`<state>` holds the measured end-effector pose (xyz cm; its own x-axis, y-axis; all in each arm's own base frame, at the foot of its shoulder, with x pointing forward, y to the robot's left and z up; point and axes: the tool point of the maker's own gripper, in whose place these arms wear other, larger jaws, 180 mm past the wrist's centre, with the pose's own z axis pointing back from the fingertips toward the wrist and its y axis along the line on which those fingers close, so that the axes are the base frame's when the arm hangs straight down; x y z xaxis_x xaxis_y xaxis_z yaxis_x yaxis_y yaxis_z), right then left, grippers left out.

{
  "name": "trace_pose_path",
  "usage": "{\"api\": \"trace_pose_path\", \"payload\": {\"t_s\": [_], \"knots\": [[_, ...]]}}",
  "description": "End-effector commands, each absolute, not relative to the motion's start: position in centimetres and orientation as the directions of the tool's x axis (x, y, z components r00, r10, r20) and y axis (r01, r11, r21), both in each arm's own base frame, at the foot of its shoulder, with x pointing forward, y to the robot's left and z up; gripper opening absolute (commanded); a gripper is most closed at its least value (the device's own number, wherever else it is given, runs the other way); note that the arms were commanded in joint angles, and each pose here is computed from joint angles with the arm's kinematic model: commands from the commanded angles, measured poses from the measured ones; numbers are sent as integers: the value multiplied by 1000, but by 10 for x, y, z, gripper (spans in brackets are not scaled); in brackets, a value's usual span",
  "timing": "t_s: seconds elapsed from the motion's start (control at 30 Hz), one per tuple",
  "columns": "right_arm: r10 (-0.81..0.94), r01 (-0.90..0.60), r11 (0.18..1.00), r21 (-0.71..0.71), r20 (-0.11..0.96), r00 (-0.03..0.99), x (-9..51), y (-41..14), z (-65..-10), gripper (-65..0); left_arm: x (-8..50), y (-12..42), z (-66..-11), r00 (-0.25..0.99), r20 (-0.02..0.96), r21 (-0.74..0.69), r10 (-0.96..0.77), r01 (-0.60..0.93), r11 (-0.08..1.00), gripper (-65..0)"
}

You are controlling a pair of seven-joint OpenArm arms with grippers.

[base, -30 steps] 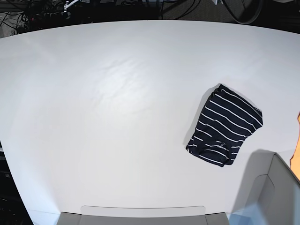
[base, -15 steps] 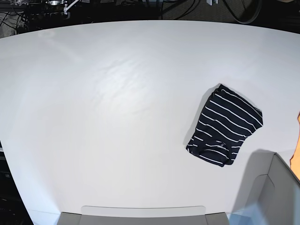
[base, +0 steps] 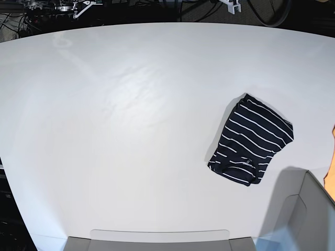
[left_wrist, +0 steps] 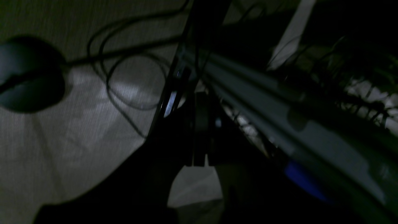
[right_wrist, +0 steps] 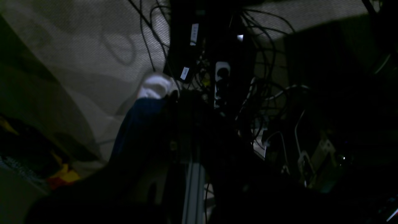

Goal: Fold the T-shirt properly

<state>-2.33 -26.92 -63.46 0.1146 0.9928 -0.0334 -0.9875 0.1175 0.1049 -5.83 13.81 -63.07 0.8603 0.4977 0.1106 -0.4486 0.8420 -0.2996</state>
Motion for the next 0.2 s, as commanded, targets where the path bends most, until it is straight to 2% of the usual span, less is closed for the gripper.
{"api": "trace_pose_path", "payload": {"t_s": [0.0,0.17], "knots": [[993,-987,116,114,-38,113,-27,-274,-633,-650,-60,138,-630,859,113,-303,499,-448,841,-650],[993,-986,114,121,-15,113,-30,-258,-637,-650,-45,126,-631,849,132,-329,511,-449,831,-650]]}}
